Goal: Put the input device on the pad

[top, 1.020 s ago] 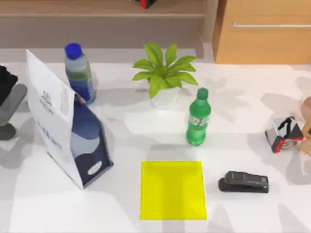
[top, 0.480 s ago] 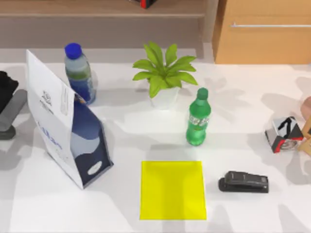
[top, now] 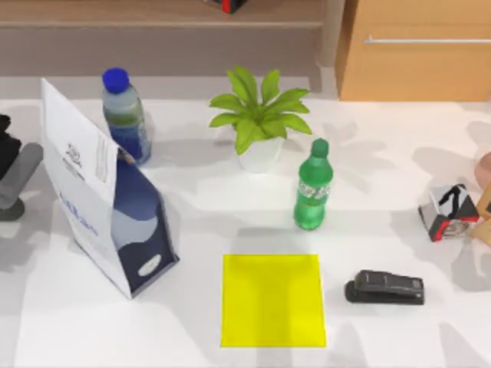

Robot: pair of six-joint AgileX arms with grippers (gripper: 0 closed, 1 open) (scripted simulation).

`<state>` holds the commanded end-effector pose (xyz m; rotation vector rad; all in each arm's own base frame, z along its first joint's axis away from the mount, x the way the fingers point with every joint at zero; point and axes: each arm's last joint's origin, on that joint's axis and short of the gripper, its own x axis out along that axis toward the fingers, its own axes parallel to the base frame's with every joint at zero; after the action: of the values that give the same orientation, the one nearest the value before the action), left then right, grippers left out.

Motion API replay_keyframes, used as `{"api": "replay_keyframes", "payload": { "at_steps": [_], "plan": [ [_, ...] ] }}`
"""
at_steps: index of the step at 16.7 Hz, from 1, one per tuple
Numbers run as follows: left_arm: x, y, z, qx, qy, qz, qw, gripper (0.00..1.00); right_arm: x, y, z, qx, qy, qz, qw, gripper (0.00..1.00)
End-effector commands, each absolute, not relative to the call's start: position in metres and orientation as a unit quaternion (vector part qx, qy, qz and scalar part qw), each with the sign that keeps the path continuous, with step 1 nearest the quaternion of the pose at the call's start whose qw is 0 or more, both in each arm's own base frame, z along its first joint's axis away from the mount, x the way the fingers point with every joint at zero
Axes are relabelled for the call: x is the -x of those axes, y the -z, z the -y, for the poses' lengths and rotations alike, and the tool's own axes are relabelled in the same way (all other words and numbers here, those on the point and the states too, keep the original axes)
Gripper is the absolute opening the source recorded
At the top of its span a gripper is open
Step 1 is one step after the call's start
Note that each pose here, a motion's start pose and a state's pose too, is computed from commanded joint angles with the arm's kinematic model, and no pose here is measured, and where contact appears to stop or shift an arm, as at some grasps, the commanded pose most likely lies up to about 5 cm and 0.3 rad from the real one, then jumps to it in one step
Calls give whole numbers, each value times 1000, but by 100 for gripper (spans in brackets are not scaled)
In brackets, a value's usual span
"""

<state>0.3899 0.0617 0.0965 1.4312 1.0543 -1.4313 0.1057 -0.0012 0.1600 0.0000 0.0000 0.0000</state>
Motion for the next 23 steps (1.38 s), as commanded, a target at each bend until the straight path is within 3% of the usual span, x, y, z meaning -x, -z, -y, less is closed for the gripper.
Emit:
{"api": "replay_keyframes", "payload": {
  "at_steps": [3,4,11,23],
  "plan": [
    [-390,-97,-62,-570,570,-420,417,2,-106,-160,1,0,0,0,1000,100],
    [-390,-97,-62,-570,570,-420,417,0,-106,-160,1,0,0,0,1000,100],
    [-390,-97,-62,-570,570,-420,417,0,-106,-160,1,0,0,0,1000,100],
    [-387,-211,-61,-572,562,-428,418,0,-106,-160,1,0,0,0,1000,100]
  ]
}}
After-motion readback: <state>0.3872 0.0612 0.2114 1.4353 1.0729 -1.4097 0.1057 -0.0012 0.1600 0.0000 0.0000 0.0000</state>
